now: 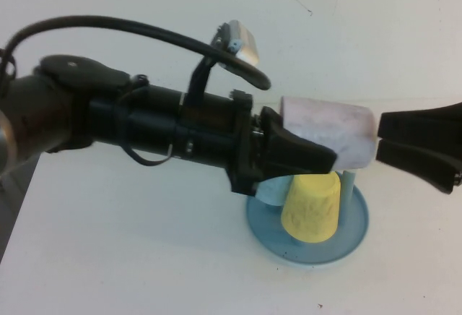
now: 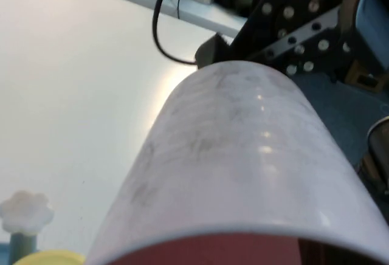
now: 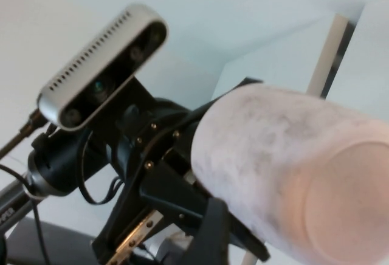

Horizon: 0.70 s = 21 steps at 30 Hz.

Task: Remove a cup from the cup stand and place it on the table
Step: Hand over the cup, then place the cup on the table

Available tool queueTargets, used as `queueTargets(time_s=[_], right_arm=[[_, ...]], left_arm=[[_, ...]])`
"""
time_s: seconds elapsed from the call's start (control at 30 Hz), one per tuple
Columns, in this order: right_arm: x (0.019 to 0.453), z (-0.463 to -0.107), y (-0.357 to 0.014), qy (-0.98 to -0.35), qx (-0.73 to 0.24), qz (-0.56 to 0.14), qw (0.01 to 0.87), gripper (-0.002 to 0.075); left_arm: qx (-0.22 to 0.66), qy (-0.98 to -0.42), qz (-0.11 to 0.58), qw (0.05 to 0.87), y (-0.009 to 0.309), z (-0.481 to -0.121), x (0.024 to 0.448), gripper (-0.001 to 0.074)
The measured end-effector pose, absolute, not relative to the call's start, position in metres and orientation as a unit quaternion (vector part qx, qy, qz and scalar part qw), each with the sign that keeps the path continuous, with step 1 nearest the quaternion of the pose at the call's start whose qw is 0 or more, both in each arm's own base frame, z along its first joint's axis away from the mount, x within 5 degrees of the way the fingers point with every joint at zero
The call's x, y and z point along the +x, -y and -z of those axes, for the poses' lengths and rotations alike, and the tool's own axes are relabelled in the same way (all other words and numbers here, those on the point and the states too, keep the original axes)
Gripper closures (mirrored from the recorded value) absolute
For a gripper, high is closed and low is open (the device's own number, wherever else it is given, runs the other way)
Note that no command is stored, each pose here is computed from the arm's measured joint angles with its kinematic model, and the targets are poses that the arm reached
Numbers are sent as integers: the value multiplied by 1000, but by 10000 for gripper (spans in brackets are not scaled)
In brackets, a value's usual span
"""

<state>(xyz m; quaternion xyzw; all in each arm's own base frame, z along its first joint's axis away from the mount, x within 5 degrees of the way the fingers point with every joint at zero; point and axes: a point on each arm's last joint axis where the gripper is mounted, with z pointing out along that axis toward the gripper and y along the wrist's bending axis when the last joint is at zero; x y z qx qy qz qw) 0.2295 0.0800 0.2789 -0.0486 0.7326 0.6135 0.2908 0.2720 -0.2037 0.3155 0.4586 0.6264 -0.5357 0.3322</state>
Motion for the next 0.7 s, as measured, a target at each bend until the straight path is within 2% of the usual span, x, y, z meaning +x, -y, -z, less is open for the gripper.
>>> queueTargets(time_s=[0.17, 0.4, 0.53, 0.7], right_arm=[[219, -299, -66, -722, -55, -598, 344, 34], [194, -304, -66, -753, -151, -536, 350, 34], [189, -301, -66, -765, -180, -515, 343, 34], [188, -299, -66, -770, -189, -507, 339, 34]], left_arm=[[472, -665, 484, 317, 180, -330, 262, 713], [462, -799, 284, 261, 152, -336, 240, 714], [428, -859, 194, 201, 149, -327, 239, 715], [418, -900, 67, 103, 152, -296, 252, 715]])
